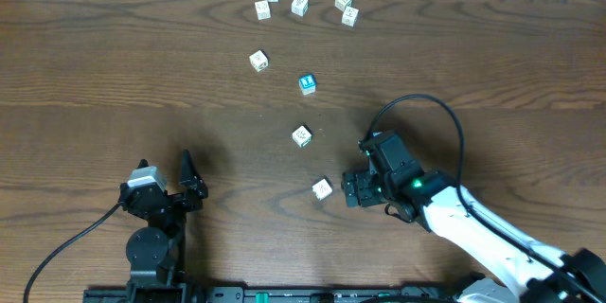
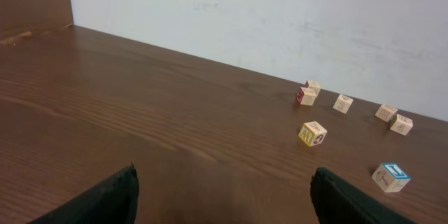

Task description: Lift 5 blocks

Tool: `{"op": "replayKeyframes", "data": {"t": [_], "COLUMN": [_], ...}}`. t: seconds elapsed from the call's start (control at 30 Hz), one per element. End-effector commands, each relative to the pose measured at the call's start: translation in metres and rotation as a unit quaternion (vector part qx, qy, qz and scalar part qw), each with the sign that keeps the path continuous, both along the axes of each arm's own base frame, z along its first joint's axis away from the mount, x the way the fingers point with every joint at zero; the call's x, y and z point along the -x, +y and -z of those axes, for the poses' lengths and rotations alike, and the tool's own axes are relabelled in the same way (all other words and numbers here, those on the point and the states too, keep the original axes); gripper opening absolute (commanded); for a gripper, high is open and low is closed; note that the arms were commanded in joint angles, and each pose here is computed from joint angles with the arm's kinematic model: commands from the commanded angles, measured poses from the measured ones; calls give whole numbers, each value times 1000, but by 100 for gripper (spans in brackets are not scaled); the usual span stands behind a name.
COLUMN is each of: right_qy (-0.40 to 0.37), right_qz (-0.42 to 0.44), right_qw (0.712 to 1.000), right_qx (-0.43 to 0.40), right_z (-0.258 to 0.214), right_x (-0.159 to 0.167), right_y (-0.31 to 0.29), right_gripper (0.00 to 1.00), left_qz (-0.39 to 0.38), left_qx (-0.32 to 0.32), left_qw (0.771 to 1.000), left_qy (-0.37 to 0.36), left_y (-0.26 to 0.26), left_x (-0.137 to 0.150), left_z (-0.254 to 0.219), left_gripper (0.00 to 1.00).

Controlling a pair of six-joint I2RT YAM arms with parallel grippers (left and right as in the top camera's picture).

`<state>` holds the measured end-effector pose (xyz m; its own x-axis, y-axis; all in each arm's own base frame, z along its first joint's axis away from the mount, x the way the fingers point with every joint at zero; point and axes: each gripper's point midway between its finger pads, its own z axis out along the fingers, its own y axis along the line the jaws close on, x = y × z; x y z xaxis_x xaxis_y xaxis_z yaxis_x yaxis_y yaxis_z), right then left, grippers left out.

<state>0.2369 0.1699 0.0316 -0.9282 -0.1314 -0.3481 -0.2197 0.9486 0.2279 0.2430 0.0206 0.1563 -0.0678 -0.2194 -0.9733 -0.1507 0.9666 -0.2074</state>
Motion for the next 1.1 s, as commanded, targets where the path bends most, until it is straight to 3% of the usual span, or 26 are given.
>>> {"op": "replayKeyframes", "data": {"t": [0.0, 0.07, 0.13, 0.17, 0.23, 0.33, 0.37, 0.43, 0.47, 0.5, 0.57, 0.6, 0.73, 1.07], "right_qy": [-46, -53, -71, -83, -109, -127, -126, -116, -108, -91, -65, -54, -17, 75], "right_qz": [-5, 2, 9, 10, -7, -37, -43, -47, -46, -38, -16, 0, 64, 66], "right_qw": [999, 999, 997, 996, 994, 991, 991, 992, 993, 995, 997, 998, 993, 988], "right_qx": [-10, 0, 4, 0, -6, 3, 7, 14, 17, 23, 35, 45, 102, 121], "right_z": [-40, -55, -72, -82, -98, -107, -106, -100, -96, -90, -82, -79, -70, -14], "right_x": [-22, -28, -39, -45, -56, -68, -70, -70, -68, -64, -56, -52, -36, 27], "right_y": [9, 7, 8, 11, 18, 26, 28, 28, 27, 24, 15, 9, -21, -25], "right_gripper": [78, 55, 24, 18, 20, 56, 63, 66, 61, 49, 5, 1, 1, 1], "left_qz": [-4, -4, -4, -4, -4, -4, -4, -4, -4, -4, -4, -4, -4, -4], "left_qx": [-4, -4, -4, -4, -4, -4, -4, -4, -4, -4, -4, -4, -4, -4], "left_qw": [1000, 1000, 1000, 1000, 1000, 1000, 1000, 1000, 1000, 1000, 1000, 1000, 1000, 1000], "left_qy": [25, 25, 25, 25, 25, 25, 25, 25, 25, 25, 25, 25, 25, 25], "left_y": [1, 1, 1, 1, 1, 1, 1, 1, 1, 1, 1, 1, 1, 1], "left_x": [1, 1, 1, 1, 1, 1, 1, 1, 1, 1, 1, 1, 1, 1], "left_z": [18, 18, 18, 18, 18, 18, 18, 18, 18, 18, 18, 18, 18, 18], "left_gripper": [79, 79, 79, 79, 79, 79, 79, 79, 79, 79, 79, 79, 79, 79]}}
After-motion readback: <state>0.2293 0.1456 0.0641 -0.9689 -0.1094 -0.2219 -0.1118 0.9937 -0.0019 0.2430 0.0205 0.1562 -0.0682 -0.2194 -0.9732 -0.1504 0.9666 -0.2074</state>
